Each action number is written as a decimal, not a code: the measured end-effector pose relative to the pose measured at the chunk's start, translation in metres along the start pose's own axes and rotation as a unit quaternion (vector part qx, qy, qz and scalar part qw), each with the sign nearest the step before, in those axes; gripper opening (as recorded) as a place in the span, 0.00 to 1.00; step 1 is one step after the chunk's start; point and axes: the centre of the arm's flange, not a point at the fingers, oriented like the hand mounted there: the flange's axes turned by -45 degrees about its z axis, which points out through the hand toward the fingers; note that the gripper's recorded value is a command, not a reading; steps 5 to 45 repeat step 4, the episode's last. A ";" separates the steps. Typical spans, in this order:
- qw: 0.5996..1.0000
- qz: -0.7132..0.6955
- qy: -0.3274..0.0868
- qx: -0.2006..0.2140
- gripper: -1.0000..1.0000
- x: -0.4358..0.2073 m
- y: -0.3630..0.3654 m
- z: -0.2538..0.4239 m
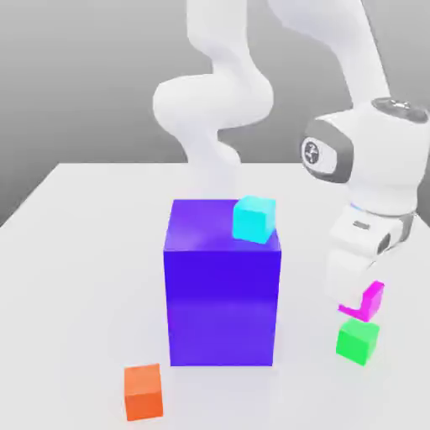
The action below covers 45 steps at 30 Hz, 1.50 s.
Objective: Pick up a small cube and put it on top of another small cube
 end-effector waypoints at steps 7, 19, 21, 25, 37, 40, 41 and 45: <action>1.000 0.000 0.000 0.000 1.00 -0.001 0.000 0.010; 1.000 0.000 0.000 0.000 1.00 -0.001 0.000 0.010; 1.000 0.000 0.000 0.000 1.00 -0.001 0.000 0.010; 1.000 0.000 0.000 0.000 1.00 -0.001 0.000 0.010; 1.000 0.000 0.000 0.000 1.00 -0.001 0.000 0.010; 1.000 0.000 0.000 0.000 1.00 -0.001 0.000 0.010; 1.000 0.000 0.000 0.000 1.00 -0.001 0.000 0.010; 1.000 0.000 0.000 0.000 1.00 -0.001 0.000 0.010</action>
